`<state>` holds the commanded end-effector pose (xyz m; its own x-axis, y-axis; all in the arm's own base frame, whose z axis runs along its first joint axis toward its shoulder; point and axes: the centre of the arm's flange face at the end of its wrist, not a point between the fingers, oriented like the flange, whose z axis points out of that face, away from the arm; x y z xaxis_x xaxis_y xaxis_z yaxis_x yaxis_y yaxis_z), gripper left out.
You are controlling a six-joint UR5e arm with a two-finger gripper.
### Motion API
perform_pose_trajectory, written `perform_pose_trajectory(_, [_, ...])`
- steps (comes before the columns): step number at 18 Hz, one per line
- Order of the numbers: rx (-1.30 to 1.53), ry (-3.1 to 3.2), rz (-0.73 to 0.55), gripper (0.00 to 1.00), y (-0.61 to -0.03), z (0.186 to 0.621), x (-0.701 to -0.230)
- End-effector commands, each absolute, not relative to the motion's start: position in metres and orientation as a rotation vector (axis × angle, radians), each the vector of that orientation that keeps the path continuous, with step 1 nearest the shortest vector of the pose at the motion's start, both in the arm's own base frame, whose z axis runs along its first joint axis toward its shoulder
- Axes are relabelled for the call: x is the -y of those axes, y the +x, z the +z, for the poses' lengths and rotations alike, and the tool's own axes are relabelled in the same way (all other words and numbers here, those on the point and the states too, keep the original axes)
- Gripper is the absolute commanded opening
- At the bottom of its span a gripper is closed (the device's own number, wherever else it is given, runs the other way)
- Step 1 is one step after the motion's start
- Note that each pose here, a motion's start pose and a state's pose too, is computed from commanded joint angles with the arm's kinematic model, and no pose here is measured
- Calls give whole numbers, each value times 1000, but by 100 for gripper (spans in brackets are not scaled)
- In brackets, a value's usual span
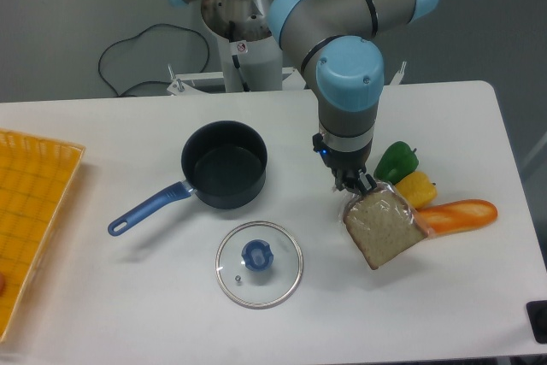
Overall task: Put the toast in the pot
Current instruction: 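Grip the bagged bread slice beside the peppers and lift it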
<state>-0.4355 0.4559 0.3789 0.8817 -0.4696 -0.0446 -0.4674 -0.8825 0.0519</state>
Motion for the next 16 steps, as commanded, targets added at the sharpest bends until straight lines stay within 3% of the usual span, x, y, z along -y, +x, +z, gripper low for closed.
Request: perform_pose_trajectory(16, [756,3070,-106,0,-408,400,-447])
